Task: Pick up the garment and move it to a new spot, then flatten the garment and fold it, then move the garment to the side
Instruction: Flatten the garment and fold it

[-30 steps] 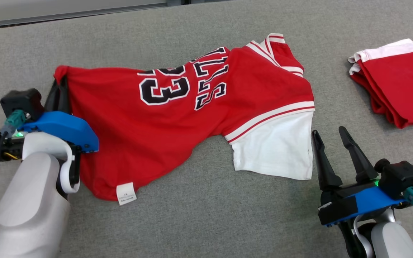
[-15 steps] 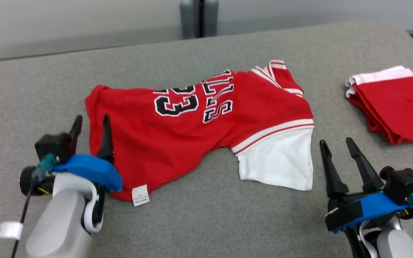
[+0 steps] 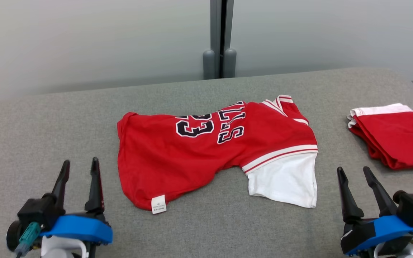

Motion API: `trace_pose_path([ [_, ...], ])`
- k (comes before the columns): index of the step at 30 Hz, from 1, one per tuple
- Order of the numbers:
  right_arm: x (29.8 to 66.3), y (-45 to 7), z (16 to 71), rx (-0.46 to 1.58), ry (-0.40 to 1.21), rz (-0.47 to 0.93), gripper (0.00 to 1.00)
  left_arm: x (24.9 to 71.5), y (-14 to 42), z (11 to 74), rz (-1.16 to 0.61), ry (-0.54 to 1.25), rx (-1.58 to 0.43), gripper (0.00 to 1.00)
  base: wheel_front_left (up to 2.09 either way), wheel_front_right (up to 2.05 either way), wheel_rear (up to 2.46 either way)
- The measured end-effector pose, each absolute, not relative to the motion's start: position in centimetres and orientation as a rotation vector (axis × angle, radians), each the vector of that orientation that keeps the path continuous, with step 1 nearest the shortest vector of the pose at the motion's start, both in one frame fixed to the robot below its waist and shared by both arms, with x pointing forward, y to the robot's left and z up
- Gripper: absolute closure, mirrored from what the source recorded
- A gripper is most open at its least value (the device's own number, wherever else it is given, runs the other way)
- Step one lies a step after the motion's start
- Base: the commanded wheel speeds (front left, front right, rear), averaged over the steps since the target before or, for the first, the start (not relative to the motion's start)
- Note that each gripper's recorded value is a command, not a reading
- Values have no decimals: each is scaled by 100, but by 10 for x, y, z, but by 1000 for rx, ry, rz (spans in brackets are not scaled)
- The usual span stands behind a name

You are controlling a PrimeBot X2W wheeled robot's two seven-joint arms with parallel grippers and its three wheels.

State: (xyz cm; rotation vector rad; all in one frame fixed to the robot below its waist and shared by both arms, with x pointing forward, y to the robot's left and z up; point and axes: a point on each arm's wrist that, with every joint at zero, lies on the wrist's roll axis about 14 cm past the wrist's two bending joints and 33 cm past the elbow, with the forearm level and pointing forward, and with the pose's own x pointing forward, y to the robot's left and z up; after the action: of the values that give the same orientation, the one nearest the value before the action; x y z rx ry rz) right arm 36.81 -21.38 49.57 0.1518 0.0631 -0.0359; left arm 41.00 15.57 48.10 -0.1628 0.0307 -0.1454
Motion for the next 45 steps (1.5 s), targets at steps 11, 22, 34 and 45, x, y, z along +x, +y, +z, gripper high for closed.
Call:
trace_pose_path([
  [11,351,-219,497,149,62,-54,0,374,173,468,-89,58,-153,0,0,0,0],
  [22,350,-213,494,150,75,-37,0,366,177,458,-74,85,-154,0,0,0,0],
  [34,357,-197,484,134,122,8,0,368,169,445,-102,126,-162,0,0,0,0],
  [45,377,-192,434,77,349,34,0,369,107,387,-249,406,-210,0,0,0,0],
])
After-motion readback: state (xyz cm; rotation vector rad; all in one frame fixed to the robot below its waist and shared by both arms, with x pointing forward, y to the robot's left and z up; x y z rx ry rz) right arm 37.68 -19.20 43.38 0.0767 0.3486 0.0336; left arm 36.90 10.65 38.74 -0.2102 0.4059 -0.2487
